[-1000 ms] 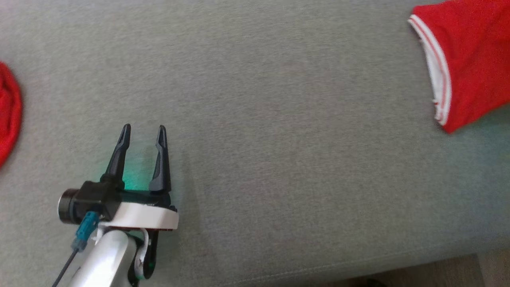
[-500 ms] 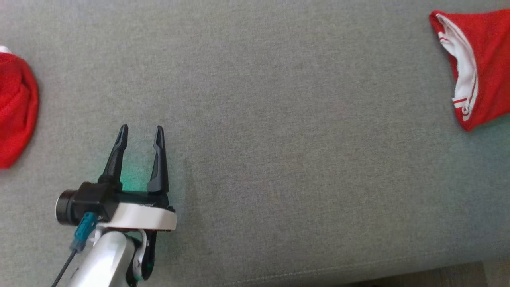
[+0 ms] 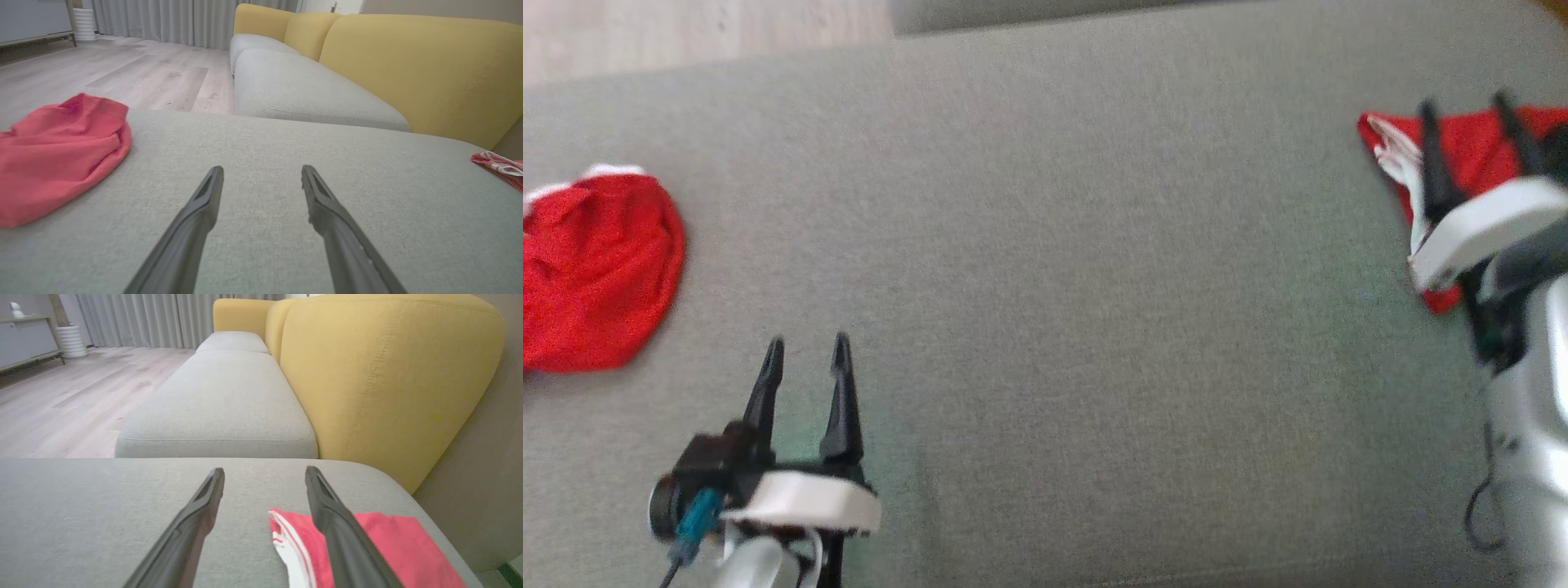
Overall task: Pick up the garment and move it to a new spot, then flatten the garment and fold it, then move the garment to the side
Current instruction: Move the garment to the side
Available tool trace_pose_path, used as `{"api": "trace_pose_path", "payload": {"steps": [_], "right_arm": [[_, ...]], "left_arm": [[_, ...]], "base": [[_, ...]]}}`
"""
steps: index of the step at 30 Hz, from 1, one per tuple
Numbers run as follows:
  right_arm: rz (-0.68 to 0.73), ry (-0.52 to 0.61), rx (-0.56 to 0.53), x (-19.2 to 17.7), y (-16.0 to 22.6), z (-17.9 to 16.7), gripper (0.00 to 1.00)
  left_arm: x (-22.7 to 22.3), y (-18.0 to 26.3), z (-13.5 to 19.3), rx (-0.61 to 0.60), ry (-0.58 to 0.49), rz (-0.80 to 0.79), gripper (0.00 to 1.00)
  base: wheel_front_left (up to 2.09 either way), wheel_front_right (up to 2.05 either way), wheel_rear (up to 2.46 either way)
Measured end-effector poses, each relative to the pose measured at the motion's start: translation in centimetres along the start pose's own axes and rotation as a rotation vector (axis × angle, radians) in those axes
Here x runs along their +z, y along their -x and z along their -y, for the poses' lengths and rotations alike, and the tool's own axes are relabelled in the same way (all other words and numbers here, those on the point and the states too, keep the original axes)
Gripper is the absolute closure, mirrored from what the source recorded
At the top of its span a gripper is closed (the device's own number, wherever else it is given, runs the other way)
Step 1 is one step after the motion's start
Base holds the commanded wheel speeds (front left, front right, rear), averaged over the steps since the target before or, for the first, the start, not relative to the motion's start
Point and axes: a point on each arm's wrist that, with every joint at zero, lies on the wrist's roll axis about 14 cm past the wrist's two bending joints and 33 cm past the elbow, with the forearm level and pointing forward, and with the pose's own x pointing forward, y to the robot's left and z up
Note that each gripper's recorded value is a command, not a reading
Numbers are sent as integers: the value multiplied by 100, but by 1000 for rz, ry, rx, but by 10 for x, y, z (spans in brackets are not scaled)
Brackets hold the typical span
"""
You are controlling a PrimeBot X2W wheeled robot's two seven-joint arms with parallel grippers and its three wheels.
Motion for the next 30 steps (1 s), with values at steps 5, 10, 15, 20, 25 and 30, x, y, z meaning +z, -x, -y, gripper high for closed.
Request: {"api": "trace_pose_path", "payload": {"steps": [5,10,15,20,25,30], "right_arm": [[64,-20,81,-1,31,-40,0],[69,-40,138,-18,63,-74,0],[72,-42,188,-34,92,-101,0],[66,-90,227,-45,117,-115,0],[34,-142,231,-65,139,-116,0],[29,-143,250,-69,145,-122,0]], "left_arm": [[2,34,-21,81,22,11,0],[-3,69,-38,154,37,9,0],[-5,95,-51,212,45,19,0],[-6,109,-54,232,49,30,0],[-10,117,-49,225,54,27,0],[-14,120,-45,214,54,17,0]], "base": [[0,0,0],[0,0,0],[0,0,0],[0,0,0],[0,0,0],[0,0,0]]}}
